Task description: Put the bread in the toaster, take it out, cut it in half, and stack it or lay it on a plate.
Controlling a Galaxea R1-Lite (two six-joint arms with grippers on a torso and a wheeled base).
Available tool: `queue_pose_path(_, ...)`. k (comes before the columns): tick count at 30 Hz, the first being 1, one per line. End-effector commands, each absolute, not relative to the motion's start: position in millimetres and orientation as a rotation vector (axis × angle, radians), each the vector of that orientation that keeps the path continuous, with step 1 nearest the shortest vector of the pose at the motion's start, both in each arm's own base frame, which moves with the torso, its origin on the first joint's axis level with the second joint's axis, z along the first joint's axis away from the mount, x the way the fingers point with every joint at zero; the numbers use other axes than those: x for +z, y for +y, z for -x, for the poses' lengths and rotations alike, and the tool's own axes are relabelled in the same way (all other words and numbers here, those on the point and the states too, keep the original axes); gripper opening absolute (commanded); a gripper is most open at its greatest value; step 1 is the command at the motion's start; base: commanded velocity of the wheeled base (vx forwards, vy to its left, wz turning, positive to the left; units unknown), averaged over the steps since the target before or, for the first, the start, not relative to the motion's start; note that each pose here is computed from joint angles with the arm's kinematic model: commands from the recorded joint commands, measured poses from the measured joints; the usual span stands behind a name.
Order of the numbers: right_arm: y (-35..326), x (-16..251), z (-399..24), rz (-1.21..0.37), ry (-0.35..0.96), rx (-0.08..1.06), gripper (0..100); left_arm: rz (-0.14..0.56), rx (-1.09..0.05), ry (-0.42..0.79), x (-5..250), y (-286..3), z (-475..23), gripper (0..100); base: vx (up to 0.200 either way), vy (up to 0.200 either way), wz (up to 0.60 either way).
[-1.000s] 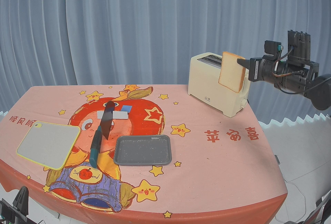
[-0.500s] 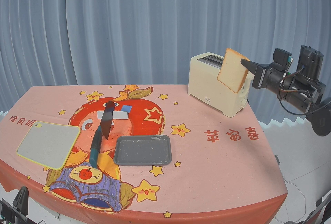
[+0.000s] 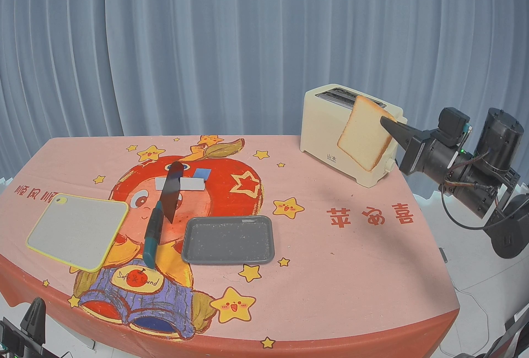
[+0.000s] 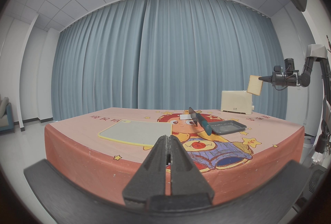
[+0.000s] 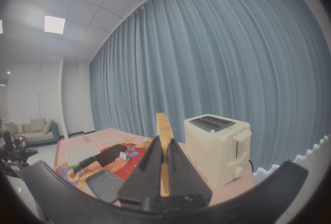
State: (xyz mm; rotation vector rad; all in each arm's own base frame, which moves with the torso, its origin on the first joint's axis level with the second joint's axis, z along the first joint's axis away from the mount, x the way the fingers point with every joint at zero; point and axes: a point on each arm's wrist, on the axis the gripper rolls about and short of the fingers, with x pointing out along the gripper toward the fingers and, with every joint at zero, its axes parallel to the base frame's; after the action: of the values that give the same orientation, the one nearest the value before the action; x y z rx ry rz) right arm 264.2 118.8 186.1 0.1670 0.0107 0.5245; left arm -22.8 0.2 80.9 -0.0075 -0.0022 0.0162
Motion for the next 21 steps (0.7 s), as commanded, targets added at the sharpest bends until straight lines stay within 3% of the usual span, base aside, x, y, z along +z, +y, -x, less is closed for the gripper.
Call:
queue_pose_path(1, 117, 175, -256, -0.16, 0.037, 0.525, 0, 0.008, 0.017, 0.017, 76, 0, 21, 0, 0.0, 0.0, 0.0)
queue_pose_path(7, 114, 160, -246, -0.16, 0.048, 0.526, 0, 0.008, 0.017, 0.017, 76, 0, 21, 0, 0.0, 0.0, 0.0)
queue_pose_path(21, 113, 153, -243, -0.113, 0.052, 0.503, 0, 0.008, 0.017, 0.017, 76, 0, 21, 0, 0.0, 0.0, 0.0)
